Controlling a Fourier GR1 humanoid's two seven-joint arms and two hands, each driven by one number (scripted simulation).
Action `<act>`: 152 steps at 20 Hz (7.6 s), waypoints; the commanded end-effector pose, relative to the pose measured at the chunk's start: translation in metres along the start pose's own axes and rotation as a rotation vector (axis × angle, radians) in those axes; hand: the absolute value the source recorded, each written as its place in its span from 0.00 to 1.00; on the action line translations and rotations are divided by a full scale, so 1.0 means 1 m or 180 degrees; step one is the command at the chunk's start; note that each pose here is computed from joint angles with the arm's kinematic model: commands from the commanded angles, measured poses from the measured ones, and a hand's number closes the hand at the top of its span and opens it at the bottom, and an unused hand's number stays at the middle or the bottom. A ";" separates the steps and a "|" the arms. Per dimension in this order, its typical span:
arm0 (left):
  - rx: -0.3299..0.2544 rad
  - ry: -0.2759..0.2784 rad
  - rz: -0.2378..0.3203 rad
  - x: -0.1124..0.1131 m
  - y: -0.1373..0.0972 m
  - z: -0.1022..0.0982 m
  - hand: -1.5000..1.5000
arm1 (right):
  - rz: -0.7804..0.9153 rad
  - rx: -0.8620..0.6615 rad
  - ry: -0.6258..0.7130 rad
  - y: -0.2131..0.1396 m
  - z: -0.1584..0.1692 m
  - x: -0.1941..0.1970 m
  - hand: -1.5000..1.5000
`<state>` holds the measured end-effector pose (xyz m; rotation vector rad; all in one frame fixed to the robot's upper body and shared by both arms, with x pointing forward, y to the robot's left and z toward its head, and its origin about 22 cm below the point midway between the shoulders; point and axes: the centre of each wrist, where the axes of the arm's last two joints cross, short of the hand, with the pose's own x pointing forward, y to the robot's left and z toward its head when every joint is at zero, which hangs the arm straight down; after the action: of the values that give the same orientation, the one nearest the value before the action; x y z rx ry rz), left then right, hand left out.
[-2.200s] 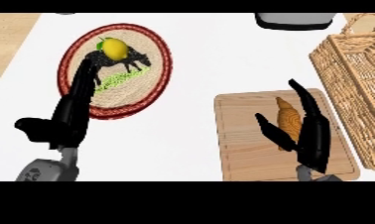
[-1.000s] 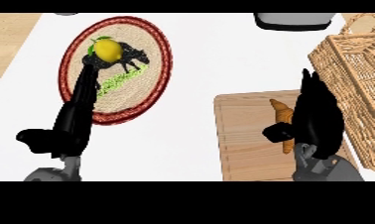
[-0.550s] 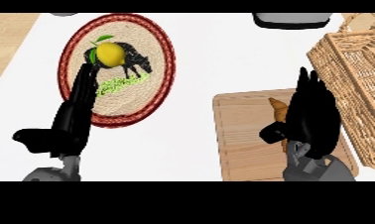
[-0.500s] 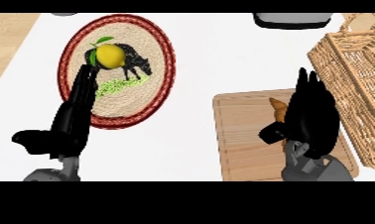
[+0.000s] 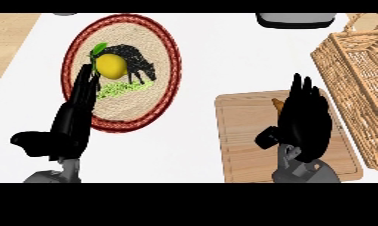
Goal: Pick the croissant from the cutting board and place it in the basket
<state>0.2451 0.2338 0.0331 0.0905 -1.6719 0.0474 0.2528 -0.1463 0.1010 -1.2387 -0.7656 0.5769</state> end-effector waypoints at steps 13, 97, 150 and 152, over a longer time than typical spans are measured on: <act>-0.0008 0.0004 0.0057 -0.003 -0.008 0.002 0.50 | 0.0184 -0.0053 0.0624 0.027 -0.031 -0.004 0.00; -0.0310 -0.0112 0.0036 0.010 -0.017 -0.020 0.50 | -0.1629 -0.2050 0.1520 -0.092 -0.178 0.100 1.00; -0.0016 -0.0002 0.0057 -0.003 -0.005 0.002 0.50 | -0.1093 -0.1943 0.2773 -0.007 -0.220 -0.075 1.00; 0.0078 0.0011 -0.0010 -0.007 0.004 0.006 0.50 | -0.1167 -0.2061 0.2907 -0.021 -0.212 -0.073 1.00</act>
<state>0.2398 0.2331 0.0279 0.0953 -1.6704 0.0546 0.3763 -0.3294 0.0733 -1.7027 -0.4507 -0.4168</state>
